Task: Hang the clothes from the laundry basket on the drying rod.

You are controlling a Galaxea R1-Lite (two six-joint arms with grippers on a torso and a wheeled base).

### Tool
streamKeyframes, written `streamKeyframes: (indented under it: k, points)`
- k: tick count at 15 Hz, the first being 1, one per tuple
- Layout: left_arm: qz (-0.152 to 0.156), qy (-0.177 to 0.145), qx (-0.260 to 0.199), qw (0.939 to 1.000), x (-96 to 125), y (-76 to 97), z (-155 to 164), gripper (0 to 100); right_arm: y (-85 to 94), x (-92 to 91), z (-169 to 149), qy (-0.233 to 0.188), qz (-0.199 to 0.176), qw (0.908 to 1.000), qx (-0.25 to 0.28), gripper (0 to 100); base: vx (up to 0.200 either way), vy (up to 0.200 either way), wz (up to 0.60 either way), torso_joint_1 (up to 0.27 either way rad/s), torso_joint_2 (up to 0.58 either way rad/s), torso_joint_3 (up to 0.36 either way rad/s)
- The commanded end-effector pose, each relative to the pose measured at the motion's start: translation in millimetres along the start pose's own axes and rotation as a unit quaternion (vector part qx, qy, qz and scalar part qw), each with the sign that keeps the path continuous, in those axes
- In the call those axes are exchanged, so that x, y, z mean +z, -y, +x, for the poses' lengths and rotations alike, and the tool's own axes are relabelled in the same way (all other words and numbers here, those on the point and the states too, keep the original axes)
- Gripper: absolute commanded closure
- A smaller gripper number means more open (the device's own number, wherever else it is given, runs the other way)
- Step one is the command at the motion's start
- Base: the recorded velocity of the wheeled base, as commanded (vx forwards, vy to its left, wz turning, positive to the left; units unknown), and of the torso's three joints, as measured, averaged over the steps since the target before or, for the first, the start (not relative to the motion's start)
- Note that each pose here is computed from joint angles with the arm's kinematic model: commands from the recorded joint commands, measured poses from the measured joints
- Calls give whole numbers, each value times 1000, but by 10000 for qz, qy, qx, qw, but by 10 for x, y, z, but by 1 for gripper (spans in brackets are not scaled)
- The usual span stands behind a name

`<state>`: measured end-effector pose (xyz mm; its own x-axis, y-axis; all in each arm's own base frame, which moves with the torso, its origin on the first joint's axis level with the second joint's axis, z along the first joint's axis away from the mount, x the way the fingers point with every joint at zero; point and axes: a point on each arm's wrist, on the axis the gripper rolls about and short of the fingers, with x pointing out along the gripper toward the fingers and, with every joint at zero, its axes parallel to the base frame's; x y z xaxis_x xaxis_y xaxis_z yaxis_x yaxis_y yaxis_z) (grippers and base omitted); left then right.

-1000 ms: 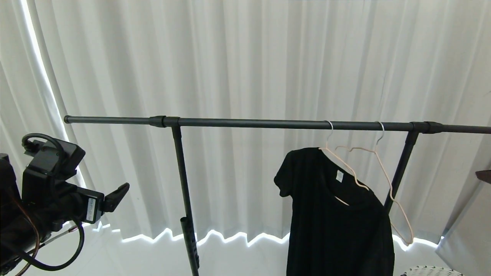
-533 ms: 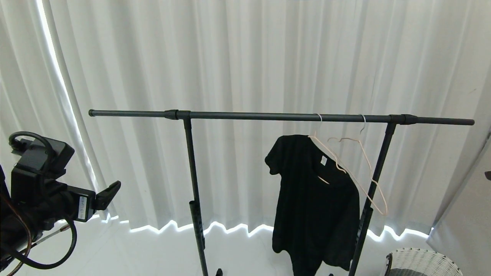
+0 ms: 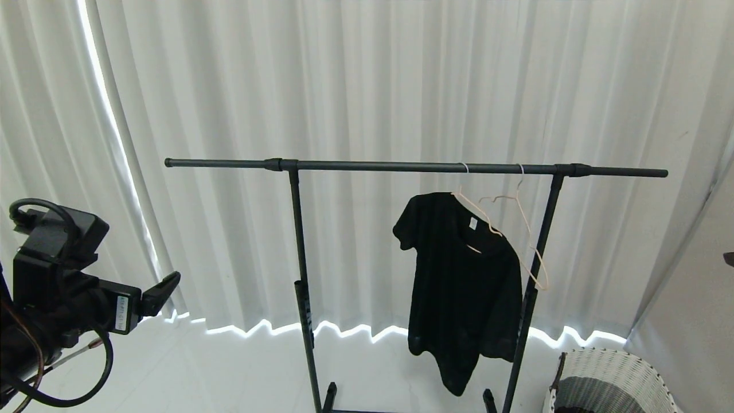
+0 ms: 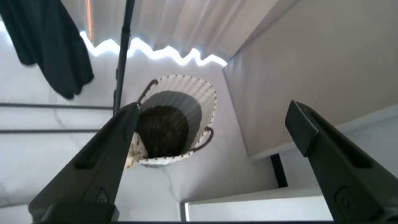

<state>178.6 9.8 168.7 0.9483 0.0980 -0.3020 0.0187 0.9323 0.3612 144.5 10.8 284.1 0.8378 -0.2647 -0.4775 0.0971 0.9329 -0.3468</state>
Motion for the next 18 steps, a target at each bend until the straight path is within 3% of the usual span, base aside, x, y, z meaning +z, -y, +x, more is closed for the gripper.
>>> streamKeyframes:
  k: [1,7,10,18]
  points:
    - [4,-35,-9,10000,-21,7,-2,0,-29,-5,64,-37,-42,10000,13,0,0,0,0,0,0,0]
    - [13,-49,-15,10000,-26,9,-3,0,-122,-87,239,491,-290,9984,40,0,0,0,0,0,0,0]
    - [5,-49,-15,10000,-26,9,-3,0,-124,-91,241,486,-301,9984,48,0,0,0,0,-98,216,114]
    - [36,-55,-41,10000,-104,42,-108,0,-158,-188,281,317,-367,9988,81,0,0,0,0,-226,507,280]
